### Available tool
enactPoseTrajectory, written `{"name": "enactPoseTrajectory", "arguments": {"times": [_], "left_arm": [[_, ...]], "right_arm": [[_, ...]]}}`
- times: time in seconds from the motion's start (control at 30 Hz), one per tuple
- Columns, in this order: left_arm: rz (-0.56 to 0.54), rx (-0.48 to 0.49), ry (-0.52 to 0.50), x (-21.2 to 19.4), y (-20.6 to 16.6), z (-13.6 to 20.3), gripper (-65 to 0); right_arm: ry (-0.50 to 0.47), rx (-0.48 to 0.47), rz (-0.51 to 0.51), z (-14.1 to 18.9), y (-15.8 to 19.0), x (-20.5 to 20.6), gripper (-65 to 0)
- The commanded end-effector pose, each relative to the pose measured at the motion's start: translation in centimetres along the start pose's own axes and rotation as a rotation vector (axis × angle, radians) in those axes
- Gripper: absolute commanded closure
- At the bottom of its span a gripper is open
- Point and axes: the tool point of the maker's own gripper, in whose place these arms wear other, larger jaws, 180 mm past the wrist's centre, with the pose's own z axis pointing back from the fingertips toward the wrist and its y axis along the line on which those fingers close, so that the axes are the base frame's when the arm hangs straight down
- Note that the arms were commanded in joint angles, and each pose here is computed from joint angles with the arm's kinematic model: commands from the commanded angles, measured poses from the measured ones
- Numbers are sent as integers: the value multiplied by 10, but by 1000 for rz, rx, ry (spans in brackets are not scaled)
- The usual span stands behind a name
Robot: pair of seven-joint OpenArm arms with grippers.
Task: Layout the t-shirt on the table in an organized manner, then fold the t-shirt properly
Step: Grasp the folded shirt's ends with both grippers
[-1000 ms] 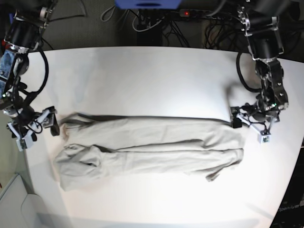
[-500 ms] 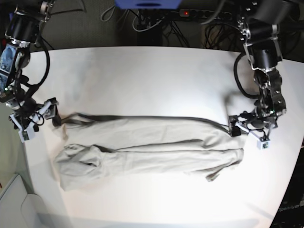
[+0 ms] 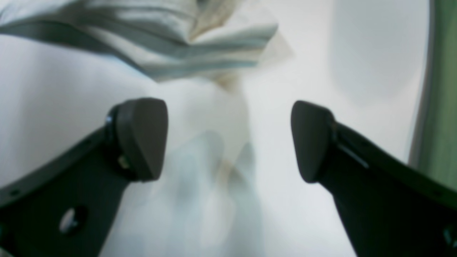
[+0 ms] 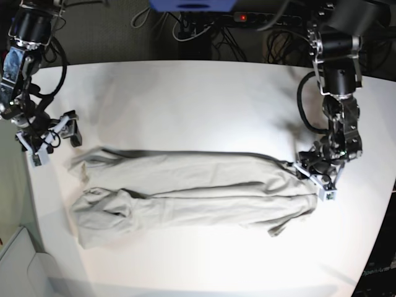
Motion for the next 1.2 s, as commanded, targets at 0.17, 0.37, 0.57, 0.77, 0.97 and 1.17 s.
{"name": "enactPoseTrajectory", "arguments": {"times": [0.17, 0.37, 0.57, 0.77, 0.97, 1.17], "left_arm": [[-52, 12, -61, 36, 1, 17, -7], [-96, 26, -65, 56, -2, 35, -4], [-57, 74, -76, 73, 15, 62, -4], [-84, 110, -69, 80, 19, 87, -4], [-96, 117, -56, 72, 18, 92, -4], [-97, 119, -46, 66, 19, 91, -4]], "right_arm": [[-124, -16, -76, 0, -13, 7, -548], [-170, 3, -135, -11, -8, 3, -548], [-205, 16, -214, -29, -9, 6, -548], [-209, 27, -258, -44, -12, 13, -548], [-172, 119, -188, -59, 25, 16, -548], [-219, 191, -180, -69, 61, 23, -548]]}}
